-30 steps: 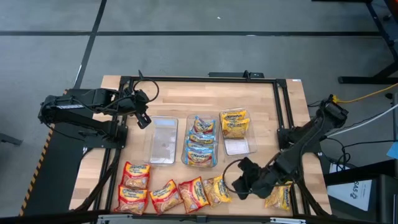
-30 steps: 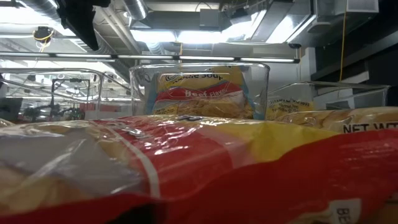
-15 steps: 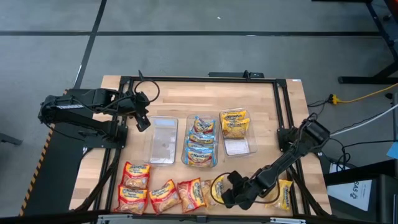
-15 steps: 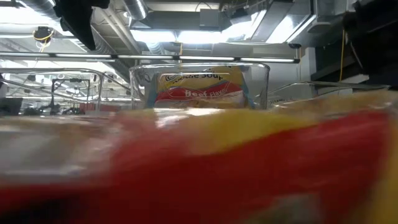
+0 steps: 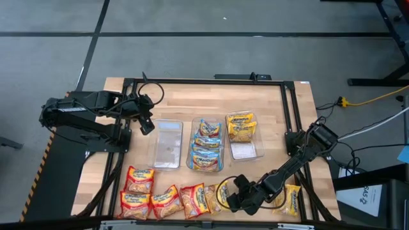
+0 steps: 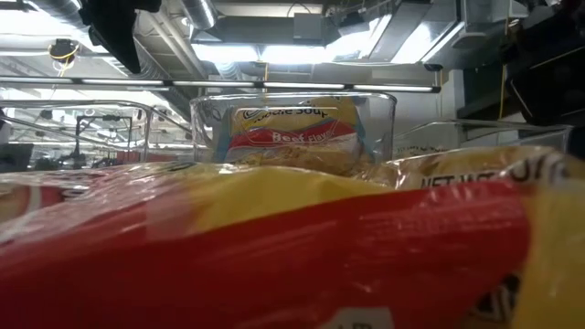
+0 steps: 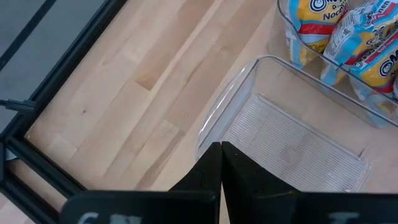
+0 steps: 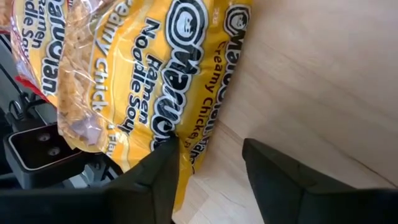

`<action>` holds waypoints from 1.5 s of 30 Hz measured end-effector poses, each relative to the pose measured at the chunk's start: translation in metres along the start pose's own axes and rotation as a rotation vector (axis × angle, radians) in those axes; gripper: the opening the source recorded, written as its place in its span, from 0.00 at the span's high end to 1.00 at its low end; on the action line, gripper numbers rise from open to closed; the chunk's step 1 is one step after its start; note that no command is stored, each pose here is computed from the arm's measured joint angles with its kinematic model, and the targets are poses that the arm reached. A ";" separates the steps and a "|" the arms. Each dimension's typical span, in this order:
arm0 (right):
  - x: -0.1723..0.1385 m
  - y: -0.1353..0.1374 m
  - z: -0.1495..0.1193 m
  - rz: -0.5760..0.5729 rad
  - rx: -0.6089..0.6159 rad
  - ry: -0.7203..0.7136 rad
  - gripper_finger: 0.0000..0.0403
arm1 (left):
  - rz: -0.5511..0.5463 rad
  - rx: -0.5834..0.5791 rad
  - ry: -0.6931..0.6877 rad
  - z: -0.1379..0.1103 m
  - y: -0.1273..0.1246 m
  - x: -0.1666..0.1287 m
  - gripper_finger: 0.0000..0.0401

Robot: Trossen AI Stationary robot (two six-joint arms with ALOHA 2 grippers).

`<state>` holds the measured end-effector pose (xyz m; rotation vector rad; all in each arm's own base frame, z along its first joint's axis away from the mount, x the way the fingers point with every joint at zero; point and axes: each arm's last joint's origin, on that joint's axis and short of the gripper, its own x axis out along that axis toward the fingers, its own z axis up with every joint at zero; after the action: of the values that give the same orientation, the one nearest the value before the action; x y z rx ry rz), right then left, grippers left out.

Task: Sort Maruchan noodles
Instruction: Put the yellow noodle pack into the right transparent bin

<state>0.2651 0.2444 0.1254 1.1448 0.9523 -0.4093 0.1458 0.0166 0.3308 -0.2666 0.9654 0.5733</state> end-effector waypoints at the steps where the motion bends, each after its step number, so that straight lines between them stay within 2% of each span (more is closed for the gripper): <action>1: 0.000 0.000 0.000 0.000 0.000 -0.001 0.56 | 0.000 0.000 0.000 0.000 0.000 0.000 1.00; 10: -0.007 0.003 0.002 0.019 0.018 -0.022 0.58 | -0.016 -0.013 -0.007 0.001 -0.001 0.000 1.00; 12: -0.017 0.009 0.004 0.053 0.021 -0.026 0.58 | -0.104 -0.051 -0.030 0.006 -0.005 0.000 1.00; 15: -0.034 0.018 0.007 0.106 -0.010 -0.031 0.58 | -0.396 -0.105 -0.114 0.020 -0.022 -0.006 1.00; 17: -0.046 0.023 0.010 0.139 -0.037 -0.032 0.58 | -0.590 -0.088 -0.168 0.031 -0.042 -0.010 1.00; 19: -0.057 0.028 0.012 0.175 -0.055 -0.026 0.58 | -0.723 -0.044 -0.224 0.038 -0.071 -0.010 1.00; 26: -0.075 0.034 0.012 0.222 -0.096 0.068 0.58 | -0.945 0.094 -0.309 0.031 -0.179 0.013 1.00; 30: -0.076 0.033 0.011 0.208 -0.118 0.110 0.58 | -1.029 0.126 -0.326 0.016 -0.226 0.033 0.98; 35: -0.075 0.028 0.012 0.154 -0.130 0.102 0.58 | -1.087 0.082 -0.314 -0.001 -0.266 0.063 0.89; 40: -0.074 0.022 0.014 0.096 -0.143 0.060 0.58 | -1.133 0.048 -0.321 -0.012 -0.288 0.083 0.80; 45: -0.073 0.019 0.015 0.058 -0.153 0.054 0.58 | -1.076 0.052 -0.303 -0.023 -0.296 0.097 0.75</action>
<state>0.2433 0.2252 0.1970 1.0460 0.9776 -0.2551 0.3410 -0.2038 0.2264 -0.5760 0.4292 -0.3931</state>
